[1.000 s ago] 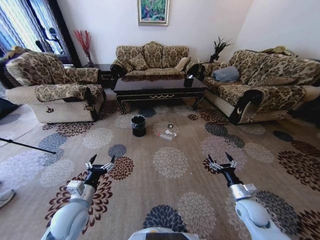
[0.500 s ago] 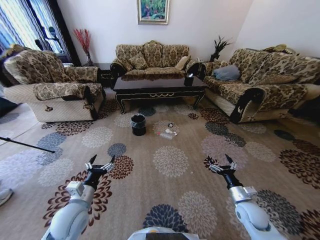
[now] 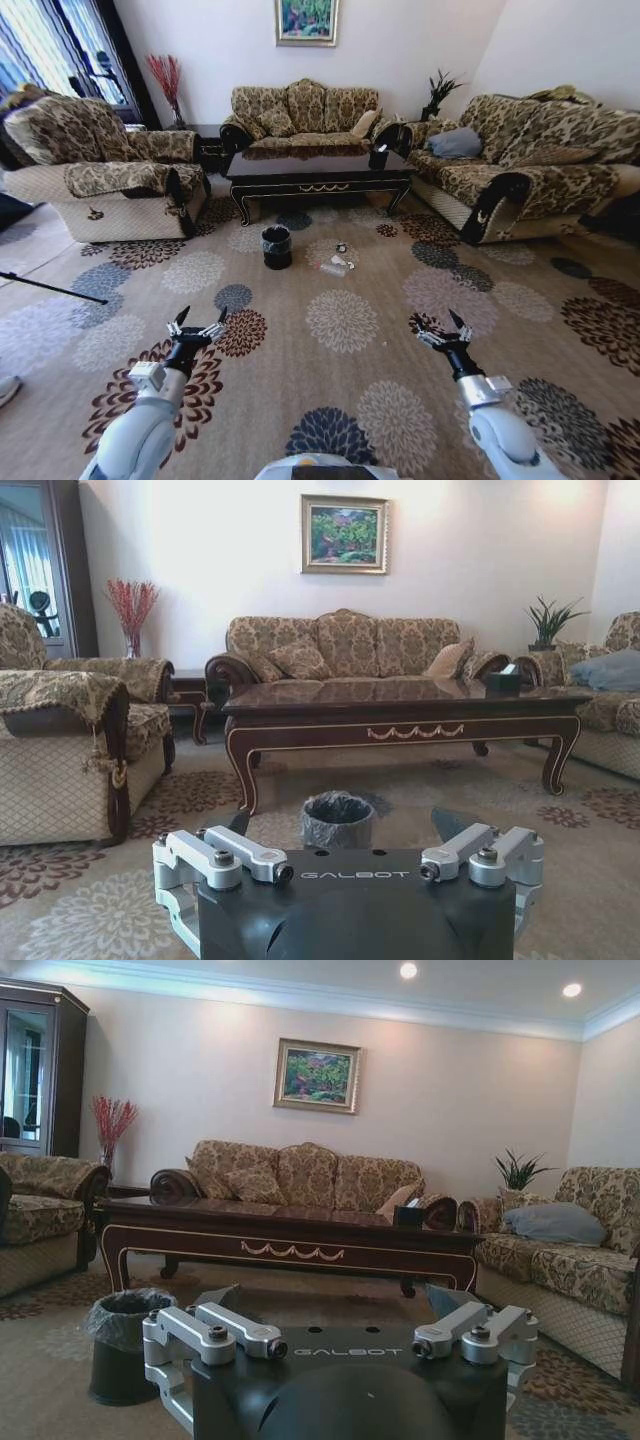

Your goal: Move to the front of the table and pick up the trash from the floor, then place it into the trash bin.

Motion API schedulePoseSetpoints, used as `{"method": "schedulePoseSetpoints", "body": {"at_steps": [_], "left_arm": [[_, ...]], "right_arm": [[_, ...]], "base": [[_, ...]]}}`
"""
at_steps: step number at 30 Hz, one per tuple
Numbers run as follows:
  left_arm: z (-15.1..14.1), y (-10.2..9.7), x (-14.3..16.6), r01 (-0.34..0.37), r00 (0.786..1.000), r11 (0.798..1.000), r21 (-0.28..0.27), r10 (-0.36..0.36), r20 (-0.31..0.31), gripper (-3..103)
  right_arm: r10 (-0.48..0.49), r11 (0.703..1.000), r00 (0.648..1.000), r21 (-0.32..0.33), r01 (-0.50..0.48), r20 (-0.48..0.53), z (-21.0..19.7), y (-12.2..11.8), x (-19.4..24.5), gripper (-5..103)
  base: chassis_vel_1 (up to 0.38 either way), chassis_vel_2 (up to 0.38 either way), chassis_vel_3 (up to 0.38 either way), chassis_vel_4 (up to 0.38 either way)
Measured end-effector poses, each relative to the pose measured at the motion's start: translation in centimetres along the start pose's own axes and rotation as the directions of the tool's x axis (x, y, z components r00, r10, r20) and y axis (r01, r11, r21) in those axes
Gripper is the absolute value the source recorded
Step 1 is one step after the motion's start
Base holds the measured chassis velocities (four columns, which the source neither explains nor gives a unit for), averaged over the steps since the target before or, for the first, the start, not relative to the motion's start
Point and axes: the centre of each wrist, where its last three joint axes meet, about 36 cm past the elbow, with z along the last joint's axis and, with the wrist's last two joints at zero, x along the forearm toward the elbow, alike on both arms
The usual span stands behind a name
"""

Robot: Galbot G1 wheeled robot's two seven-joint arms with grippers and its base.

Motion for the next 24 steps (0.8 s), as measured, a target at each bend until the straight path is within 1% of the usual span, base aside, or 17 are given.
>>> {"method": "schedulePoseSetpoints", "body": {"at_steps": [8,15,19,24], "left_arm": [[0.2,-0.2,0.2,0.003,1.000,1.000,0.010,-0.003,0.000,100],[0.5,-0.2,0.4,0.006,1.000,1.000,0.011,-0.006,-0.012,100],[0.4,0.1,0.4,0.003,1.000,1.000,-0.007,-0.003,-0.011,100],[0.3,0.5,0.0,0.012,1.000,1.000,-0.013,-0.012,0.000,100]], "right_arm": [[0.009,1.000,1.000,0.007,-0.009,-0.007,0.0,-0.2,0.4,100],[0.029,1.000,1.000,-0.010,-0.029,-0.006,0.3,0.9,0.7,100],[0.036,0.999,0.999,-0.005,-0.036,-0.014,0.7,1.1,1.0,100],[0.034,0.999,0.999,-0.002,-0.034,-0.017,0.8,0.9,1.0,100]], "base": [[0.000,0.000,0.000,0.000],[0.000,0.000,0.000,0.000],[0.000,0.000,0.000,0.000],[0.000,0.000,0.000,0.000]]}}
